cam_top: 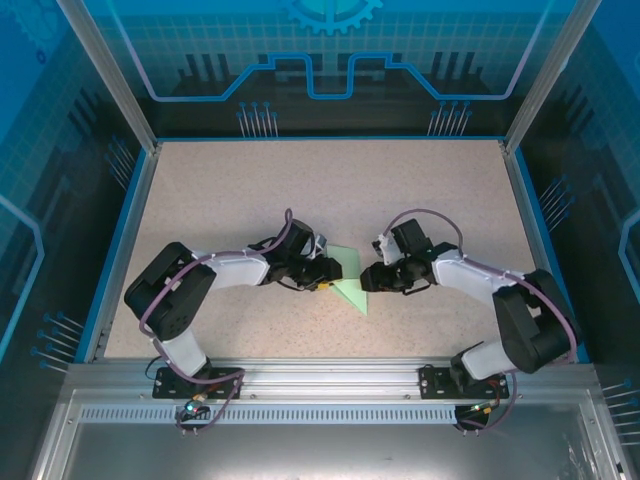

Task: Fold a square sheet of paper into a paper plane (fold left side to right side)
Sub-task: Fourth fold the wing at the center of the table.

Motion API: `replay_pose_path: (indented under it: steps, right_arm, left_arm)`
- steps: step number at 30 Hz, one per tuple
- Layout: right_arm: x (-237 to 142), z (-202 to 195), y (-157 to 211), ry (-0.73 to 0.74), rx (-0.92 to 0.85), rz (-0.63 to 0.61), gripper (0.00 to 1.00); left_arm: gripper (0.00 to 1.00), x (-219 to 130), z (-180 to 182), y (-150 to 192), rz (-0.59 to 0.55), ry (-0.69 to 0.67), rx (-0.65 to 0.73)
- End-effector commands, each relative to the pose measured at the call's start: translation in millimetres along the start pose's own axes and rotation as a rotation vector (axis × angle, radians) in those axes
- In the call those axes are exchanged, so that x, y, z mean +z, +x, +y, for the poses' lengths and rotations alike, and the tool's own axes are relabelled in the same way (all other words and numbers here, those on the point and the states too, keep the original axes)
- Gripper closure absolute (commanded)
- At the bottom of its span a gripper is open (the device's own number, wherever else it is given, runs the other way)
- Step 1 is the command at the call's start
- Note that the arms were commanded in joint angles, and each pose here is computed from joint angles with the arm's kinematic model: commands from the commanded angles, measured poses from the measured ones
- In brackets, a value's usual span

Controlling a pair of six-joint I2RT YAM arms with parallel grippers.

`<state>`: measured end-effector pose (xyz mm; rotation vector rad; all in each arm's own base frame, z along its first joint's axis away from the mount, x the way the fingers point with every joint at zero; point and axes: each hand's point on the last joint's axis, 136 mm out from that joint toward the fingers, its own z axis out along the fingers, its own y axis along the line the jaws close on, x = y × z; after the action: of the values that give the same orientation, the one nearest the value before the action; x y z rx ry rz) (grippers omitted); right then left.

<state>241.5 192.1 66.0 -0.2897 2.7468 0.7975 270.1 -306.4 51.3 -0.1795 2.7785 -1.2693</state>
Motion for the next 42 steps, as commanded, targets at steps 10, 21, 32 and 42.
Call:
replay_pose_path:
  steps: [10, 21, 32, 42]
  right_arm:
    - [-2, 35, 23, 0.213, -0.39, -0.109, 0.52]
    - [36, 36, 25, 0.359, -0.512, -0.085, 0.51]
    - [46, 31, 25, 0.417, -0.523, -0.068, 0.55]
    - [51, 28, 30, 0.415, -0.525, -0.042, 0.72]
  left_arm:
    - [0.63, -9, -23, -5, -0.014, 0.017, 0.0]
    - [0.73, -12, -25, -9, -0.027, 0.001, -0.05]
    - [0.75, -12, -30, -12, -0.024, -0.002, -0.042]
    - [0.75, -14, -33, -13, -0.022, -0.005, -0.03]
